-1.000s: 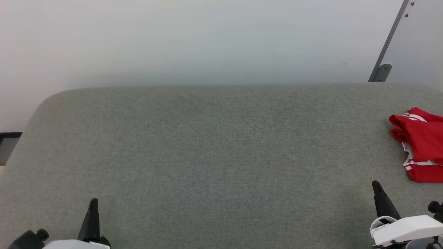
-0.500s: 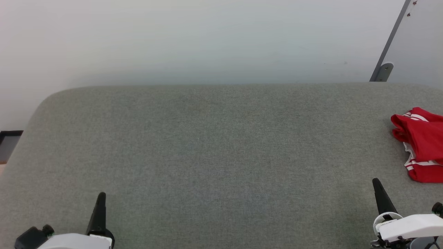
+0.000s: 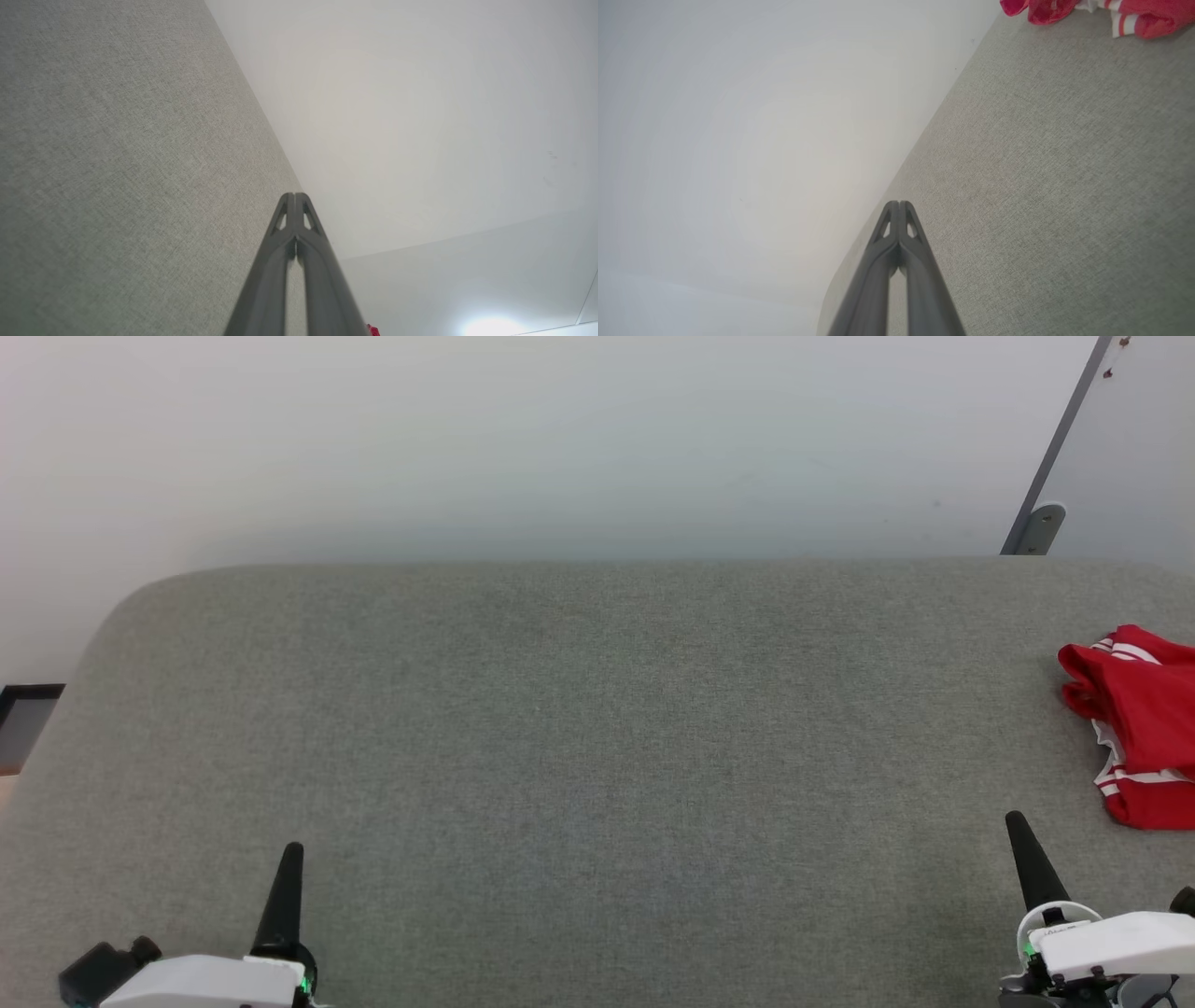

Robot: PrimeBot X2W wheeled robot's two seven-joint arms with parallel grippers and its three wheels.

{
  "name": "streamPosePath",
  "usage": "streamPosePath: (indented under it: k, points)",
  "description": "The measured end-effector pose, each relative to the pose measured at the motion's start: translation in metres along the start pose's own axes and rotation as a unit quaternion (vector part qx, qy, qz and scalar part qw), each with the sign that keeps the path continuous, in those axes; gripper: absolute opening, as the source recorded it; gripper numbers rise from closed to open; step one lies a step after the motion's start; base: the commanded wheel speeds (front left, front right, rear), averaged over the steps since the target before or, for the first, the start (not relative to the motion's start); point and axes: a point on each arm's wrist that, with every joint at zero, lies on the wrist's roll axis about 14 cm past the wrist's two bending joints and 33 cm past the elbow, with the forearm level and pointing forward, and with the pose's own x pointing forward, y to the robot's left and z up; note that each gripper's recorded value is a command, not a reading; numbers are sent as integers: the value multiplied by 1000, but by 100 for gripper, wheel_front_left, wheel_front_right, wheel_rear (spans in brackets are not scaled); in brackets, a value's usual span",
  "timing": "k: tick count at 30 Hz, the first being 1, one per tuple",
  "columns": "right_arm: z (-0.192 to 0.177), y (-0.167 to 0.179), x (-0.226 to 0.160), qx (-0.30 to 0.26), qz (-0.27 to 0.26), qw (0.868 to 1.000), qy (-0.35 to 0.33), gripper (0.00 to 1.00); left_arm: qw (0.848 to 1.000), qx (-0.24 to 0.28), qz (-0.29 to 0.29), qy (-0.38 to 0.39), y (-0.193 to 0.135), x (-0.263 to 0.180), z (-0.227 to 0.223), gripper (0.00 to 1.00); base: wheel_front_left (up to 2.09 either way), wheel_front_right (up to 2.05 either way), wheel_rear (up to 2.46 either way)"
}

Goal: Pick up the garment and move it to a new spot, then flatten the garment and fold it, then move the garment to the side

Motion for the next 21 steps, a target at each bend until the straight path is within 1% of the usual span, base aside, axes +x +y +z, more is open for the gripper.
streamPosePath:
  k: [9, 21]
  points:
    - [-1, 3, 2, 51, 4, 999, -1, 0, 999, -43, -6, 5, -5, 3, -5, 0, 0, 0, 0]
    - [-1, 7, 3, 105, 9, 994, 0, 0, 995, -94, -14, 12, -12, 6, -9, 0, 0, 0, 0]
